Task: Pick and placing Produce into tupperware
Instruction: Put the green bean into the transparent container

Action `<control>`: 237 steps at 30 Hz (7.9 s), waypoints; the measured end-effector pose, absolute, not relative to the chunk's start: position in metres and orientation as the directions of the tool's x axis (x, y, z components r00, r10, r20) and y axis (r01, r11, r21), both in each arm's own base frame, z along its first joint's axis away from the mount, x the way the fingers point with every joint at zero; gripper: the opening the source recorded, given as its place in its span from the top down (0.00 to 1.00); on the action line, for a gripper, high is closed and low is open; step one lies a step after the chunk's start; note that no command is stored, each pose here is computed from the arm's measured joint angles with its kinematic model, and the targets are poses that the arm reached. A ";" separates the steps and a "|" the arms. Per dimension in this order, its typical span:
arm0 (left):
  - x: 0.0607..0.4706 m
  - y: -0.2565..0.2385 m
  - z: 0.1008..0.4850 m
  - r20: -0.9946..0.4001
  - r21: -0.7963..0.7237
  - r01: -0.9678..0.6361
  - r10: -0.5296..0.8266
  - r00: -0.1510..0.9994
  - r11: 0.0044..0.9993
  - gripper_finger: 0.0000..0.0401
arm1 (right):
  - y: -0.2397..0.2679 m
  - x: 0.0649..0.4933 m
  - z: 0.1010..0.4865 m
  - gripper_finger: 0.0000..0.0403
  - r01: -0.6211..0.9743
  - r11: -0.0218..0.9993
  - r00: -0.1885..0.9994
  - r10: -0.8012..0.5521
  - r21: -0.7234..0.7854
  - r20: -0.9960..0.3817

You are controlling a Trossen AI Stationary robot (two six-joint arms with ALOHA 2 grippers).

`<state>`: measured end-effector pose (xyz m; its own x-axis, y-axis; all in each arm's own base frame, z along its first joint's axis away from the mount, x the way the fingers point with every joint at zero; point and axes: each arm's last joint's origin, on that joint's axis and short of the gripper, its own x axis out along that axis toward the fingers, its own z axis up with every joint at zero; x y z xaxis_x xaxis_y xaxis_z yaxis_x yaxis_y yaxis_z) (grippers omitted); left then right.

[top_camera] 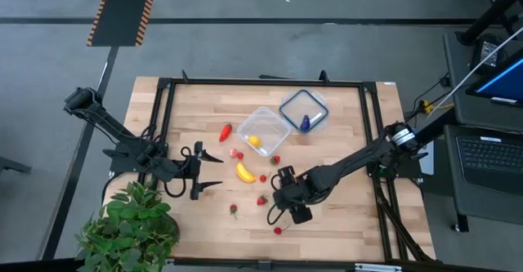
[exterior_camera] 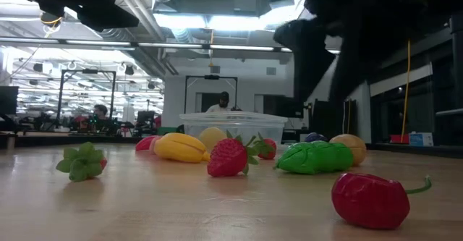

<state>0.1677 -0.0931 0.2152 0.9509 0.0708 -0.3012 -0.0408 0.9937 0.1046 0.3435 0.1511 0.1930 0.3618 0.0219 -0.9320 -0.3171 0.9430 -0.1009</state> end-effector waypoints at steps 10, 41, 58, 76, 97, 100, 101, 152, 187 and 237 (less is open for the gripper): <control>0.168 -0.093 0.215 -0.301 0.104 -0.041 0.071 0.951 0.994 0.23 | 0.153 0.349 0.168 0.40 -0.310 0.945 0.305 -0.005 -0.105 -0.952; 0.168 -0.093 0.215 -0.301 0.104 -0.041 0.071 0.951 0.994 0.23 | 0.152 0.356 0.128 0.60 -0.265 0.956 0.215 -0.066 -0.123 -0.974; 0.168 -0.093 0.215 -0.299 0.103 -0.041 0.071 0.951 0.994 0.23 | 0.143 0.353 0.143 0.68 -0.237 0.962 0.226 -0.078 -0.133 -0.971; 0.168 -0.093 0.215 -0.298 0.102 -0.042 0.071 0.952 0.994 0.23 | 0.094 0.338 0.245 0.68 -0.121 0.989 0.447 -0.020 -0.082 -0.895; 0.168 -0.093 0.216 -0.297 0.104 -0.046 0.076 0.952 0.994 0.23 | 0.064 0.239 0.252 0.68 -0.010 1.000 0.814 0.021 0.021 -0.581; 0.168 -0.093 0.216 -0.297 0.104 -0.046 0.076 0.952 0.994 0.23 | 0.059 0.223 0.245 0.68 -0.007 0.999 0.860 0.027 0.041 -0.510; 0.168 -0.093 0.216 -0.297 0.104 -0.046 0.075 0.952 0.994 0.23 | 0.057 0.218 0.243 0.68 -0.008 0.999 0.874 0.030 0.048 -0.486; 0.176 -0.076 0.216 -0.296 0.102 -0.155 0.179 0.938 0.983 0.23 | 0.026 0.167 0.186 0.68 0.460 0.884 0.874 -0.467 -0.082 -0.134; 0.176 -0.076 0.215 -0.302 0.108 -0.154 0.180 0.936 0.982 0.23 | -0.078 0.340 0.236 0.68 -0.138 0.955 0.678 -0.104 -0.265 -0.727; 0.178 -0.069 0.214 -0.312 0.117 -0.186 0.214 0.926 0.976 0.23 | -0.151 0.424 0.177 0.68 -0.360 0.929 0.500 0.111 -0.089 -0.859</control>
